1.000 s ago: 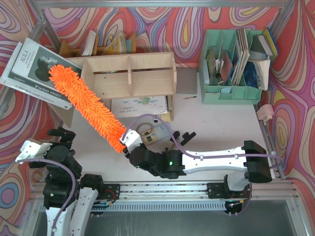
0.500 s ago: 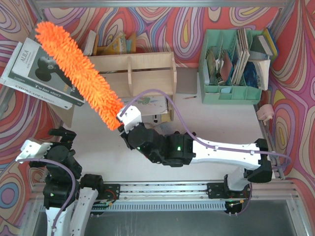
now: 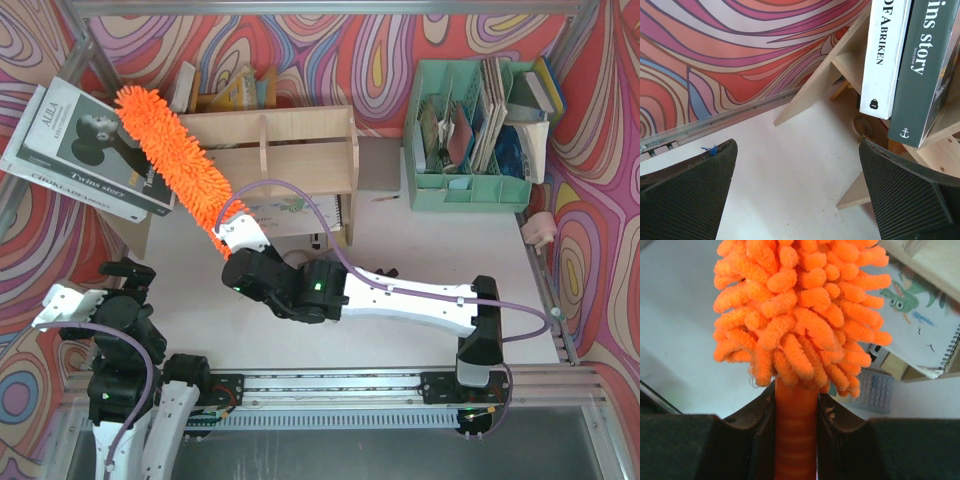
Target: Dust the bookshelf with a duster
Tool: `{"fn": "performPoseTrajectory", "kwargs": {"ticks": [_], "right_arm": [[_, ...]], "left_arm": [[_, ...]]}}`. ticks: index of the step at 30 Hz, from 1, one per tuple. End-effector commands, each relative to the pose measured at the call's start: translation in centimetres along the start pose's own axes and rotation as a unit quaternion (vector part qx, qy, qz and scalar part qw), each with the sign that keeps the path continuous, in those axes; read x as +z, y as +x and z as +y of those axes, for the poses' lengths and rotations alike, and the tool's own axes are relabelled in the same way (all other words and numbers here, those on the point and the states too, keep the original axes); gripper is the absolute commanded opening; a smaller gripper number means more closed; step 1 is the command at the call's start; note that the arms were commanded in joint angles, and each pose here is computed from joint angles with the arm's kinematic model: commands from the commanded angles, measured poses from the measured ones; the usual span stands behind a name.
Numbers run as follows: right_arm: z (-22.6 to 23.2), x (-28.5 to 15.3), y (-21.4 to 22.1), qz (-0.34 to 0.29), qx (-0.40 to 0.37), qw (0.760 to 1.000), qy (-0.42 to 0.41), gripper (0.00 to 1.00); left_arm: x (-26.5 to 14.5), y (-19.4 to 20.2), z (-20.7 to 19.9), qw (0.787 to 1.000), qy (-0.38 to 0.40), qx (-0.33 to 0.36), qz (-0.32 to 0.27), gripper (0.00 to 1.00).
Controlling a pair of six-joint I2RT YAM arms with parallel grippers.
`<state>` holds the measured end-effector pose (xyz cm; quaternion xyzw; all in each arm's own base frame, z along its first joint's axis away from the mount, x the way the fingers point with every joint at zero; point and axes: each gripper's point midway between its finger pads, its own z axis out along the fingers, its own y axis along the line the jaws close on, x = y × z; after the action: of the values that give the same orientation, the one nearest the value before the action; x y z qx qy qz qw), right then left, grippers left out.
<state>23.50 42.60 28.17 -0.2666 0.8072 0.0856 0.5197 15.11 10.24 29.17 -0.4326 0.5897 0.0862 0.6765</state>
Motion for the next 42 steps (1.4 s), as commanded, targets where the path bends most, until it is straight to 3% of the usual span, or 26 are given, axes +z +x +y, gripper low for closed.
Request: {"fn": "performPoseTrajectory", "kwargs": {"ticks": [1, 10, 14, 17, 20, 26, 33, 42], "right_arm": [[-1.9, -0.1, -0.9, 0.004, 0.040, 0.999, 0.028, 0.00], [-6.3, -2.1, -0.5, 0.013, 0.101, 0.991, 0.087, 0.00], [-6.6, -3.6, -2.4, -0.040, 0.134, 0.989, 0.050, 0.00], [-7.7, -7.0, -5.6, -0.123, 0.173, 0.977, -0.007, 0.00], [-10.7, -9.7, -6.8, -0.160, 0.189, 0.969, 0.012, 0.00], [-12.4, -10.3, -5.7, -0.118, 0.139, 0.982, 0.054, 0.00], [-11.5, -8.1, -1.8, -0.049, 0.107, 0.990, 0.078, 0.00], [-13.0, -6.3, 2.5, 0.019, 0.106, 0.983, 0.150, 0.00]], "left_arm": [[0.1, -0.1, -0.3, 1.000, 0.006, 0.003, -0.001, 0.99], [0.1, 0.1, -0.5, 1.000, 0.010, 0.003, 0.002, 0.98], [0.1, 0.1, -0.6, 1.000, 0.011, 0.002, 0.002, 0.99], [0.1, 0.1, -0.5, 1.000, 0.009, 0.004, 0.002, 0.99], [0.2, 0.1, -0.5, 1.000, 0.008, 0.004, 0.001, 0.98], [0.3, 0.3, -0.6, 1.000, 0.008, 0.008, 0.005, 0.99], [0.3, 0.3, -0.5, 1.000, 0.006, 0.009, 0.005, 0.99], [0.3, 0.3, -0.6, 1.000, 0.007, 0.009, 0.006, 0.98]]}}
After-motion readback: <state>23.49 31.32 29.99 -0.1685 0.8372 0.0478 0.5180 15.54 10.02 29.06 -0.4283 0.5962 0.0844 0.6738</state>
